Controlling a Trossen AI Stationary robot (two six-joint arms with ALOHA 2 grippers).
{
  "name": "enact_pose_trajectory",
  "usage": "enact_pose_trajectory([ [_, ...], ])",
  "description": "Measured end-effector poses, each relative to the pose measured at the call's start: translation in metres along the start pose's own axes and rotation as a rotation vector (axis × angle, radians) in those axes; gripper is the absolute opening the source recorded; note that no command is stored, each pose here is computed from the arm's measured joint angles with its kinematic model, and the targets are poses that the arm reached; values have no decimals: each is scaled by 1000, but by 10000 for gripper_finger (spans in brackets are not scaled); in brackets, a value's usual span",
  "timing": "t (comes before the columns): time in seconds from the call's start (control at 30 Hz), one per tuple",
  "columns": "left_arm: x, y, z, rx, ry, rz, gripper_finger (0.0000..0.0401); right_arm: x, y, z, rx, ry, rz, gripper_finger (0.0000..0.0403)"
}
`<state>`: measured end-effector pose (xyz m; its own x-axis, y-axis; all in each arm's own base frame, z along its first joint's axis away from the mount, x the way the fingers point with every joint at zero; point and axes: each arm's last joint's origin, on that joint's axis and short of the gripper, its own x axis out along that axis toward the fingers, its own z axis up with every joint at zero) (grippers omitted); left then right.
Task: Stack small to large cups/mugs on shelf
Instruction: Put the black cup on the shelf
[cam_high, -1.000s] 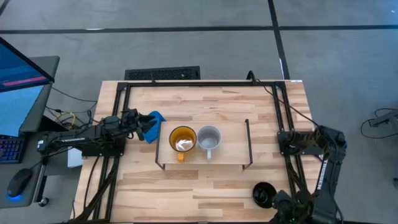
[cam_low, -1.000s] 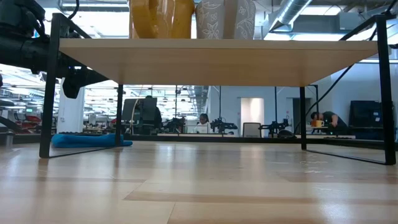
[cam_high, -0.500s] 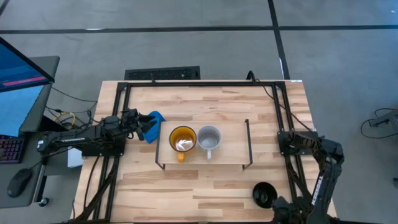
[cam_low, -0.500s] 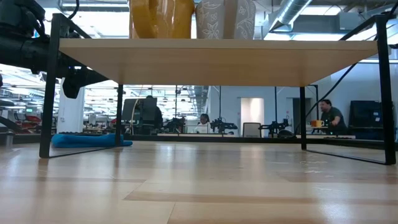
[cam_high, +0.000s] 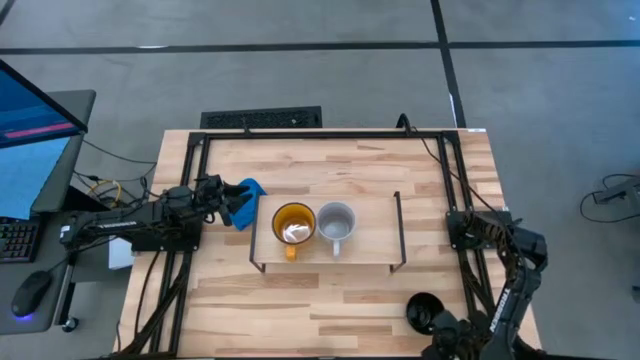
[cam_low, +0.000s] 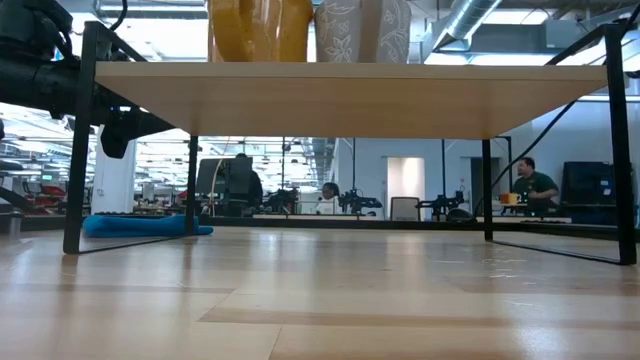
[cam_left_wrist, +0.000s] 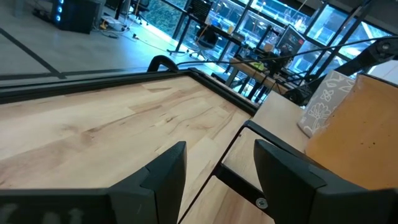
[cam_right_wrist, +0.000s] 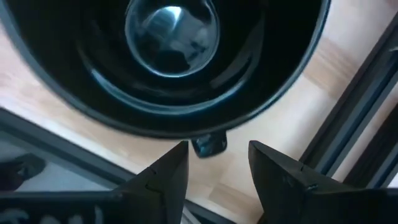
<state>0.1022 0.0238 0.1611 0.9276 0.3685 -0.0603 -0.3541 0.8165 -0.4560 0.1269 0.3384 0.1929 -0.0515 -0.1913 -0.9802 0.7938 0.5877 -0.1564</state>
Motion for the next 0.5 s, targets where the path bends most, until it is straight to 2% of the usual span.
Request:
enact_pose_trajectory([
  [0.5, 0, 0, 0, 0, 0, 0, 179, 25, 4, 13, 38, 15, -35, 187],
])
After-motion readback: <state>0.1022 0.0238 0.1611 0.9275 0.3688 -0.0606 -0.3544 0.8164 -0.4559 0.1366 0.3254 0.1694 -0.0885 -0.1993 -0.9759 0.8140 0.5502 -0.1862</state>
